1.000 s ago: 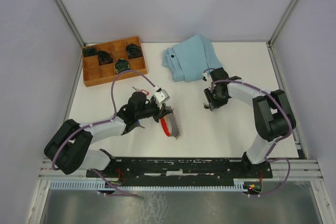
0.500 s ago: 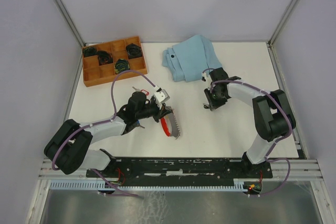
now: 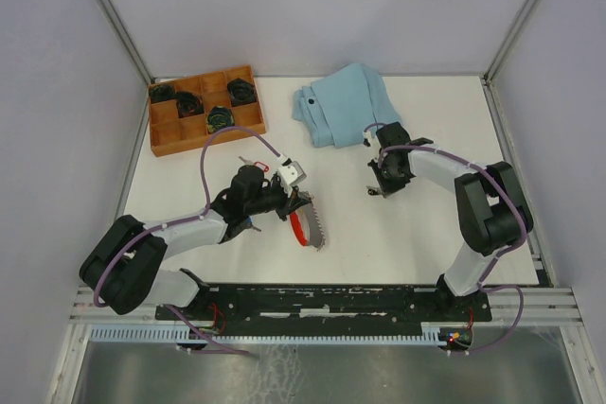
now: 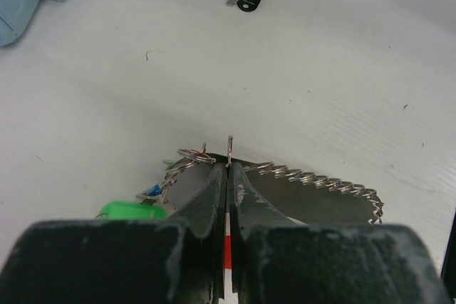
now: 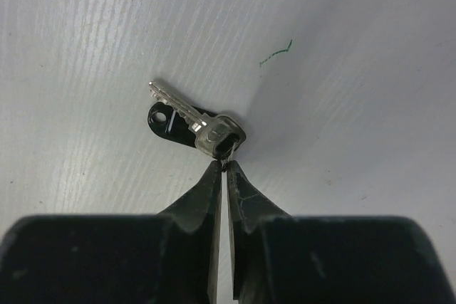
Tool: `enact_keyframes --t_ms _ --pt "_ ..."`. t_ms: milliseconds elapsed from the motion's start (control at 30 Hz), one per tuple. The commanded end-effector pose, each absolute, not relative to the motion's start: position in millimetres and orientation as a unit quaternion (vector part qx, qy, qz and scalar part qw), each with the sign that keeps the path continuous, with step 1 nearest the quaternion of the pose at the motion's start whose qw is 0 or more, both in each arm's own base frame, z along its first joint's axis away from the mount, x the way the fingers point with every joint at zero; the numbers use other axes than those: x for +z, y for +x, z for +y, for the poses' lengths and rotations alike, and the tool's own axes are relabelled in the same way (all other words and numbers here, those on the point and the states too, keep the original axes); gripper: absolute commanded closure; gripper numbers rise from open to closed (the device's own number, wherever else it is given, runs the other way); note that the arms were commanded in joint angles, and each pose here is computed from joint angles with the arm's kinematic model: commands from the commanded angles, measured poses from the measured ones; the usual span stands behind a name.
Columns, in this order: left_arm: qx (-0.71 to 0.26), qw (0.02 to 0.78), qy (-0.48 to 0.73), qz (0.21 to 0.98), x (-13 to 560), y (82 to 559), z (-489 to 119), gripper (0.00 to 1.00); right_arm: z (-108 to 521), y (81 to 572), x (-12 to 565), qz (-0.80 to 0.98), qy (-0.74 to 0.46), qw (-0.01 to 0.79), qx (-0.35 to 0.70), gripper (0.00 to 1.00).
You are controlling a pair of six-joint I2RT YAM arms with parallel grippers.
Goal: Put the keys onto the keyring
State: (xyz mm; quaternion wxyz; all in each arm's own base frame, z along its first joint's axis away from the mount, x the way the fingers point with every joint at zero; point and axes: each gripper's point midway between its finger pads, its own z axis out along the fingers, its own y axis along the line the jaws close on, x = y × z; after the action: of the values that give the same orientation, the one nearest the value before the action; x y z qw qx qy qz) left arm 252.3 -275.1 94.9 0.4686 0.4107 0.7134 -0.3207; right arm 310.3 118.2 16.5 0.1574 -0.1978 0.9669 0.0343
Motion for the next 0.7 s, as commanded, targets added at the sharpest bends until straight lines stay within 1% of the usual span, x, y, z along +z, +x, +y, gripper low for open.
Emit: enact_keyframes --t_ms 0,67,100,333,500,667 --pt "-0.331 0.496 0.429 0.678 119 259 -288 0.97 125 327 35 0.959 -0.202 0.196 0.035 0.92" --pt "-0.332 0.496 0.43 0.677 120 259 -289 0.97 128 323 38 0.958 -0.205 0.195 0.038 0.99" --pt "-0.333 0.495 0.431 0.677 119 258 -289 0.97 130 321 40 0.958 -0.206 0.197 0.04 0.99" --pt "-0.335 0.493 0.435 0.674 119 257 -290 0.97 152 304 56 0.956 -0.209 0.198 0.058 0.99" --pt "-0.337 0.49 0.439 0.673 116 256 -291 0.97 178 284 50 0.953 -0.216 0.2 0.069 0.99" --pt "-0.341 0.49 0.443 0.669 116 255 -292 0.97 203 273 40 0.943 -0.236 0.227 0.067 0.99"
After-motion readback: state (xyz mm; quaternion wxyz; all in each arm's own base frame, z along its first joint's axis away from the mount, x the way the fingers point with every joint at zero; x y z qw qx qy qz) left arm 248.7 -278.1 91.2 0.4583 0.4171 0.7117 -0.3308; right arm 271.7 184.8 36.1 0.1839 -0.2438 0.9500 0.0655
